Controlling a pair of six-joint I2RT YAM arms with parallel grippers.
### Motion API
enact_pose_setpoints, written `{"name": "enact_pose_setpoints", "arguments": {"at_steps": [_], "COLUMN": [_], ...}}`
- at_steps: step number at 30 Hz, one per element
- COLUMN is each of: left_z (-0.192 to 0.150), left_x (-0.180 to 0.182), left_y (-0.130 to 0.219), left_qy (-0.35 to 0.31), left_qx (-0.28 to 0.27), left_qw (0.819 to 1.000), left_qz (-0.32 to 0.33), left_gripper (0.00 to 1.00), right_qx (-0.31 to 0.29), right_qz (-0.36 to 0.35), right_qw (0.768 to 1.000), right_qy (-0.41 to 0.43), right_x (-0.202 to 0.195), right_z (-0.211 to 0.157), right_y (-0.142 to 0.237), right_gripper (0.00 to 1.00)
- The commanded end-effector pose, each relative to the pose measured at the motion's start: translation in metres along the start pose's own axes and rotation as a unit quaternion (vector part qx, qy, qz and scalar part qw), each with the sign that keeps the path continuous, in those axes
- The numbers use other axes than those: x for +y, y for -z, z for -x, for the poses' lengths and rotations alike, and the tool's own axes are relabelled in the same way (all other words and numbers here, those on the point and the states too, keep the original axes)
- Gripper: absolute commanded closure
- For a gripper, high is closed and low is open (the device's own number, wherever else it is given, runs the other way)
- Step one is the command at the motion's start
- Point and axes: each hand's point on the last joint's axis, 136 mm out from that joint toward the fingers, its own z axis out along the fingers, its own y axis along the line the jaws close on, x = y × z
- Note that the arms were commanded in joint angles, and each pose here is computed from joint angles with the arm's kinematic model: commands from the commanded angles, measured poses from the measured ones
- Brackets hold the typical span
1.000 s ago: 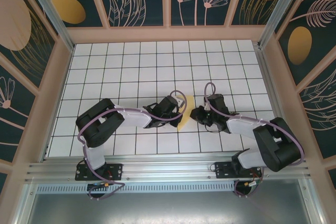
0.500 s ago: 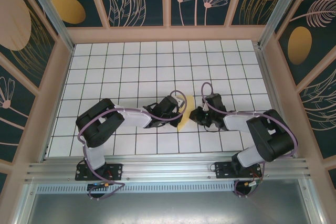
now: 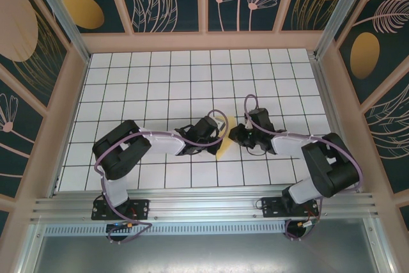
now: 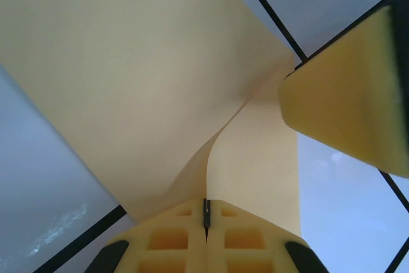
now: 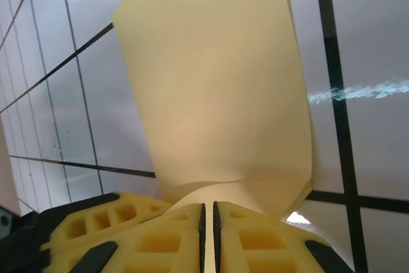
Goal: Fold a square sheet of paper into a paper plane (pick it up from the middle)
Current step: Third fold the triangle at the center of the table.
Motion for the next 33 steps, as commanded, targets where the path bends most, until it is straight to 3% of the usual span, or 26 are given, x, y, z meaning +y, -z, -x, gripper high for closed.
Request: {"name": "enact_pose_setpoints", "arguments": {"at_steps": [1,7,18,33], "left_z": [-0.039,-0.045,-0.048,-0.049], "left_x": [0.016,0.018,0.02,0.021], "left_y": [-0.003,-0.003,-0.002,-0.002], "left_qy": [0.002,0.004,-0.001,0.0], "left_qx": [0.066,0.07,0.077,0.076], "left_qw": [0.997,0.997,0.996,0.996], "left_qz": [0.029,0.031,0.035,0.035], "left_gripper": [1.0,1.0,1.0,1.0], "right_qx": [0.009,0.016,-0.009,0.019], "right_qz": [-0.01,-0.069,-0.005,-0.034], "right_qw": [1.0,0.997,1.0,0.999], "right_qy": [0.005,0.006,0.026,0.007], "right_x": [-0.009,-0.036,0.01,-0.021], "right_z": [-0.001,-0.008,0.012,-0.004], "right_y": [-0.01,-0.011,0.003,-0.014], "right_gripper": [0.85,0.85,0.85,0.85]}}
